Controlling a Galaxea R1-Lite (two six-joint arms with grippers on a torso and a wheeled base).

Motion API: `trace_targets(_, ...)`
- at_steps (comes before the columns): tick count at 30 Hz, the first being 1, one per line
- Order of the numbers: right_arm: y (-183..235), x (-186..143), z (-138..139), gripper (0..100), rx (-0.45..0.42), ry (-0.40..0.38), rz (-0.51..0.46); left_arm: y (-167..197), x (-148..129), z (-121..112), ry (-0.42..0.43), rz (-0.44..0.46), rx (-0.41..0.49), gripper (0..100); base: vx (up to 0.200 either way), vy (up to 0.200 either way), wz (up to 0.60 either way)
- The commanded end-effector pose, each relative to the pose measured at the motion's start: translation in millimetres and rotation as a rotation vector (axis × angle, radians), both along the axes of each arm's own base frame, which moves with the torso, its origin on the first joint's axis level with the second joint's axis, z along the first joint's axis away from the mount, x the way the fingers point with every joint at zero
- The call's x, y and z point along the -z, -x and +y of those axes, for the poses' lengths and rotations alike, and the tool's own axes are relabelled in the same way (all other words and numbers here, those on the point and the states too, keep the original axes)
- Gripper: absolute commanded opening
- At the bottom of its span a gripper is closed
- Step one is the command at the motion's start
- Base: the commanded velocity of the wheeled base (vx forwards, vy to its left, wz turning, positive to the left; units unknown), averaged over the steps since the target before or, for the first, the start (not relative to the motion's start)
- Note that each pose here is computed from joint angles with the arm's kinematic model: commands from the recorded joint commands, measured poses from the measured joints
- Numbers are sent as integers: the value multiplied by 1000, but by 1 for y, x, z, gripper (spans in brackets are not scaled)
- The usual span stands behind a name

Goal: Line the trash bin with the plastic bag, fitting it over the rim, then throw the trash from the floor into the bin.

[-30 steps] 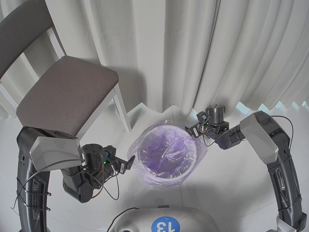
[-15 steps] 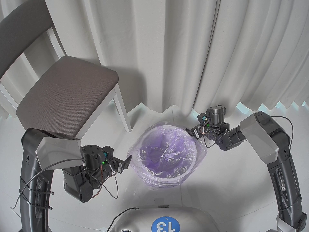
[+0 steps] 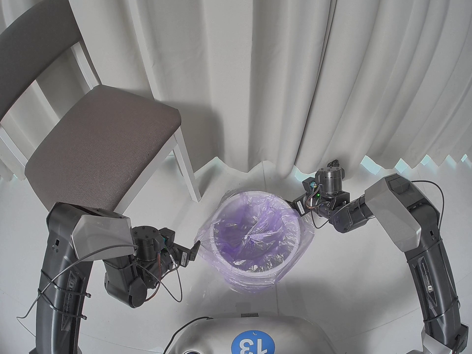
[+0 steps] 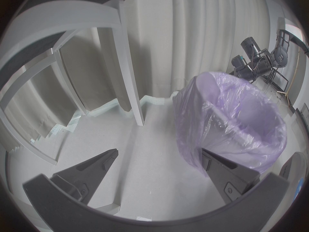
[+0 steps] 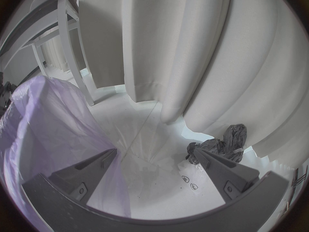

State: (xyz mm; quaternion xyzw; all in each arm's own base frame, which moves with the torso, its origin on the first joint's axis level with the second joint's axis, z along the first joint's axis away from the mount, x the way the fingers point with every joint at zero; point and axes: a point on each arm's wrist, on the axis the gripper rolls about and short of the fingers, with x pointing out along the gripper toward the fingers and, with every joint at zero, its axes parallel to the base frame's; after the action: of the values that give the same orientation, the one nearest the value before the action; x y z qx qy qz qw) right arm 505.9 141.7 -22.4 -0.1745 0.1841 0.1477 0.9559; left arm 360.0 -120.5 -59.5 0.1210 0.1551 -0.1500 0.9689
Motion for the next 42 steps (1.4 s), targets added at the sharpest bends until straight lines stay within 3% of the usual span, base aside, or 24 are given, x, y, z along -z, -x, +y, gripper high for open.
trace_targets(1, -3, 19, -5, 100, 11, 7, 28, -4, 25, -1, -29, 34, 11, 100, 0, 0, 0)
trace_targets(9, -4, 32, -6, 100, 16, 3, 45, -10, 25, -3, -30, 25, 18, 100, 0, 0, 0)
trace_targets(17, 7, 4, -9, 100, 41, -44, 26, -4, 17, -5, 0, -27, 23, 100, 0, 0, 0)
trace_targets(24, 57, -26, -37, 100, 70, -40, 39, 11, 3, -2, 55, -13, 73, 100, 0, 0, 0)
trace_targets(33, 99, -24, -51, 100, 89, -58, -33, 18, -2, -8, 66, -3, 88, 100, 0, 0, 0)
trace_targets(42, 130, -13, -53, 100, 82, -72, -14, 20, 1, -8, 61, 7, 79, 100, 0, 0, 0)
